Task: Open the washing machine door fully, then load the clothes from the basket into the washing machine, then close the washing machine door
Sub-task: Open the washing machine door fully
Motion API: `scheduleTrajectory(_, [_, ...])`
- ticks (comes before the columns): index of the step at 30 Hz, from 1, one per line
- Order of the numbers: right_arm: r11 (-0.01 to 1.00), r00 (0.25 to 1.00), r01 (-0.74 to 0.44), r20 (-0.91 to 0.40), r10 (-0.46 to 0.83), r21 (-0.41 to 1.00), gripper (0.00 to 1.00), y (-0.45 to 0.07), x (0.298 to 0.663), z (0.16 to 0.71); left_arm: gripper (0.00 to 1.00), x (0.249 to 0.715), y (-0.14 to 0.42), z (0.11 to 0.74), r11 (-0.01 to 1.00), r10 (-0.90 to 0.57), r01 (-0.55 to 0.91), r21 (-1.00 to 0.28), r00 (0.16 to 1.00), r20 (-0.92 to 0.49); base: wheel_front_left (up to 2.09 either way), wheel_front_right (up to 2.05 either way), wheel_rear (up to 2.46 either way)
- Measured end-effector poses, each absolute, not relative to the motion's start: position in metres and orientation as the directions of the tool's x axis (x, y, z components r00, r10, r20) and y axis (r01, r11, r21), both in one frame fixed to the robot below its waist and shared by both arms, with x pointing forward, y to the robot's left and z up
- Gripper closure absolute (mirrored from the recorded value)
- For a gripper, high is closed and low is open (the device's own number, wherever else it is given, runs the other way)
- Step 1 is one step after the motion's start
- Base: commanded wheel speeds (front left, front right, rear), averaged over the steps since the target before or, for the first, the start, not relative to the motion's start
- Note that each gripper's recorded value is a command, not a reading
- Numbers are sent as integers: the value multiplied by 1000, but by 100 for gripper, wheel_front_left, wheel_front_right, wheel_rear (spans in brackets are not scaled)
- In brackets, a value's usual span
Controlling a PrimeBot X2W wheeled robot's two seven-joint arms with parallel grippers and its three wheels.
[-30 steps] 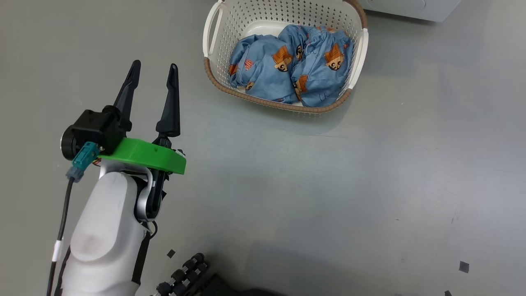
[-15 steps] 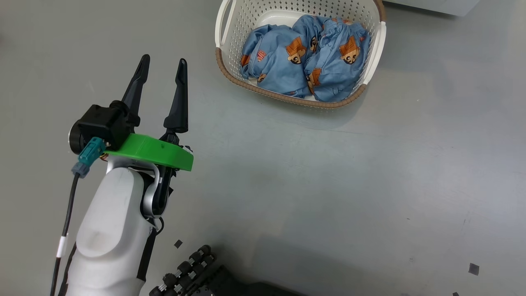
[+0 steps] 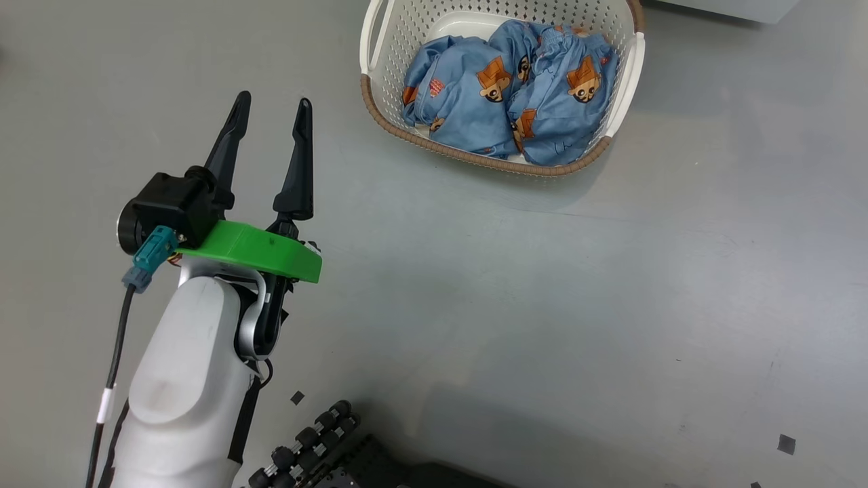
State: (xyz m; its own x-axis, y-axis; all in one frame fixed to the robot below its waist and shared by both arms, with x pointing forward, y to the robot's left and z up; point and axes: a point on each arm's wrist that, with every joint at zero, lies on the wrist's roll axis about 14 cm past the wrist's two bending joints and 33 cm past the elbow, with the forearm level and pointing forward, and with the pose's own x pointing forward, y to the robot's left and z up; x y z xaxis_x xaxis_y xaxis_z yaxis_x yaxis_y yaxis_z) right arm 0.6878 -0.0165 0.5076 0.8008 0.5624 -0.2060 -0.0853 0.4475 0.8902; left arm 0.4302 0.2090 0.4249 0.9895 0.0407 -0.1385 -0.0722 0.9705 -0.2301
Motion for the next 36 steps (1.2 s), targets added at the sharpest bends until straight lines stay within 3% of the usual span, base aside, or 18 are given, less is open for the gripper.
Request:
scheduleTrajectory(21, [447,771,-92,-220,598,890,100,3,696,503,0,426,211,419,964,53,-92,-250,986,-158,0,0,0])
scheduleTrajectory(36, [375,670,-78,-230,706,924,100,7,677,503,0,431,215,437,964,63,-87,-250,992,-105,0,0,0])
